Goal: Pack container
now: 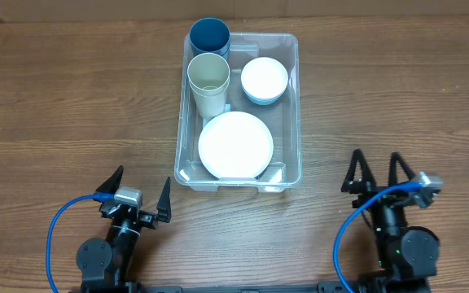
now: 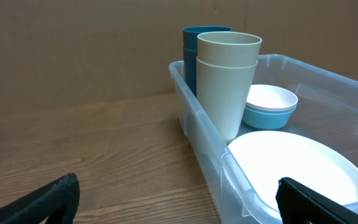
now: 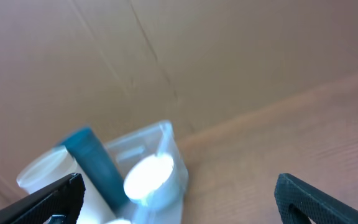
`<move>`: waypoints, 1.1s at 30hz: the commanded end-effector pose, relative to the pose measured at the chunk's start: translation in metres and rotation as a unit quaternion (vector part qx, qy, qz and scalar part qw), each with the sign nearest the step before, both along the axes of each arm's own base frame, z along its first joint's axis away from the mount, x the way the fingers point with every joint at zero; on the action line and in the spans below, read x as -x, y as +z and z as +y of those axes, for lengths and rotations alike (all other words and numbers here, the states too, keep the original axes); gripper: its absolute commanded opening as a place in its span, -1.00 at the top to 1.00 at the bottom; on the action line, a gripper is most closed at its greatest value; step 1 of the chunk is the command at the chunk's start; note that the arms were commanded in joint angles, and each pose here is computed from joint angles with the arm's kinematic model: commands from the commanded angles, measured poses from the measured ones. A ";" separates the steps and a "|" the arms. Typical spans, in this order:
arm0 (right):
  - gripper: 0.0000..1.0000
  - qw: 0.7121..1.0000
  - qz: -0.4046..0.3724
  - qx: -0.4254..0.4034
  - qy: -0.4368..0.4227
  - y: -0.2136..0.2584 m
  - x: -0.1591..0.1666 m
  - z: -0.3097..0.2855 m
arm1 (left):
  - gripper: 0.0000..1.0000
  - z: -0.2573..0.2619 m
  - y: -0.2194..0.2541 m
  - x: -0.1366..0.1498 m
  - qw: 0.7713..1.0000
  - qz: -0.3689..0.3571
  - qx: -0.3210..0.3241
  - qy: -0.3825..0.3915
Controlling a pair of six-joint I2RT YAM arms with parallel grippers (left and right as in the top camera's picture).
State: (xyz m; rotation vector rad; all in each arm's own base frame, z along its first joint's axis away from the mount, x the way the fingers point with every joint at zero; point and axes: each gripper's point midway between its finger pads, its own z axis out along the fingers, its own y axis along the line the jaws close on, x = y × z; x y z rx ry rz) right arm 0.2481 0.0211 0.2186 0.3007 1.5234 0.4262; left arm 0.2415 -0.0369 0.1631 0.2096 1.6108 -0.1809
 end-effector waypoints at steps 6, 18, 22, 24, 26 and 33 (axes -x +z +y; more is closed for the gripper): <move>-1.00 1.000 0.000 -0.001 0.028 -0.023 0.007 0.009 | -1.00 0.002 0.001 0.000 1.000 -0.001 0.006 0.005; -1.00 0.997 0.058 0.016 0.041 -0.052 0.008 0.012 | -1.00 0.002 0.001 0.000 1.000 -0.001 0.006 0.005; -1.00 0.997 0.058 0.016 0.041 -0.052 0.008 0.012 | -1.00 0.002 0.001 0.000 1.000 -0.001 0.006 0.005; -1.00 0.997 0.058 0.016 0.041 -0.052 0.008 0.012 | -1.00 0.002 0.001 0.000 1.000 -0.001 0.006 0.005; -1.00 0.997 0.058 0.016 0.041 -0.052 0.008 0.012 | -1.00 0.002 0.001 0.000 1.000 -0.001 0.006 0.005; -1.00 0.997 0.058 0.016 0.040 -0.052 0.008 0.012 | -1.00 0.002 0.001 0.000 1.000 -0.001 0.006 0.005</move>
